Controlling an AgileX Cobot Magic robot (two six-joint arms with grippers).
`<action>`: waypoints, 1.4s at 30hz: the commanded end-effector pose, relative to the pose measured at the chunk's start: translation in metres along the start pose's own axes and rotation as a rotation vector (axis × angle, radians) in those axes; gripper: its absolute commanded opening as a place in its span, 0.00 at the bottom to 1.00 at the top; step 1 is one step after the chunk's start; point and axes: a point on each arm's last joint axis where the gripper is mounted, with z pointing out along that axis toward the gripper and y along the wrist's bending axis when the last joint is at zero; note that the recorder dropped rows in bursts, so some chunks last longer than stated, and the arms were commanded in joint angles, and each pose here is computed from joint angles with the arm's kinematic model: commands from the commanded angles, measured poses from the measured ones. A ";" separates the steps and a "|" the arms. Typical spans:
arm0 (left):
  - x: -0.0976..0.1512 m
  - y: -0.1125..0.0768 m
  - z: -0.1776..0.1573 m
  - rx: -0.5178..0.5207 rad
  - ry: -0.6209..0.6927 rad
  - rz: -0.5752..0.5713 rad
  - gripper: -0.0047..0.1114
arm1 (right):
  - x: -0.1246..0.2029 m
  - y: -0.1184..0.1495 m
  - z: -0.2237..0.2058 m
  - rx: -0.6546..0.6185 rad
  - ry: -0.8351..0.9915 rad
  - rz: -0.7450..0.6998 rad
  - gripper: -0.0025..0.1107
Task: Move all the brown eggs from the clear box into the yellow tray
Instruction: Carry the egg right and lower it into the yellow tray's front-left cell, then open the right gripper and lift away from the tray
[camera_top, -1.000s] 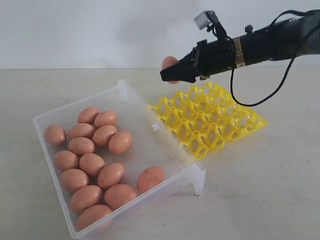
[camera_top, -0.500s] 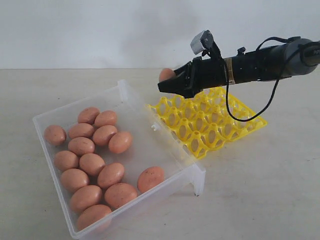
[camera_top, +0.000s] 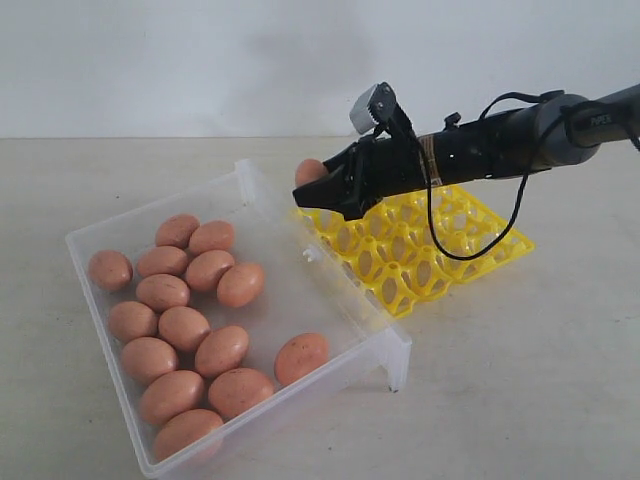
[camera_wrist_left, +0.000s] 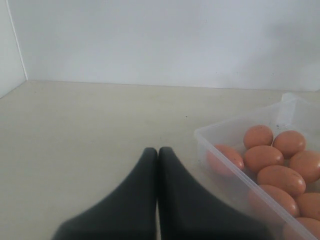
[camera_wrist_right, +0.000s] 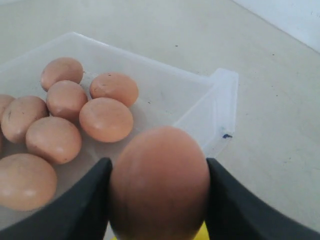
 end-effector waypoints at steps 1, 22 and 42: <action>-0.002 0.000 -0.001 0.005 -0.007 -0.004 0.00 | -0.001 0.000 0.001 0.014 0.039 -0.006 0.07; -0.002 0.000 -0.001 0.005 -0.007 -0.004 0.00 | -0.005 -0.004 0.001 0.061 -0.008 0.046 0.58; -0.002 0.000 -0.001 0.005 -0.007 -0.004 0.00 | -0.134 0.100 0.011 -0.270 -0.167 0.083 0.09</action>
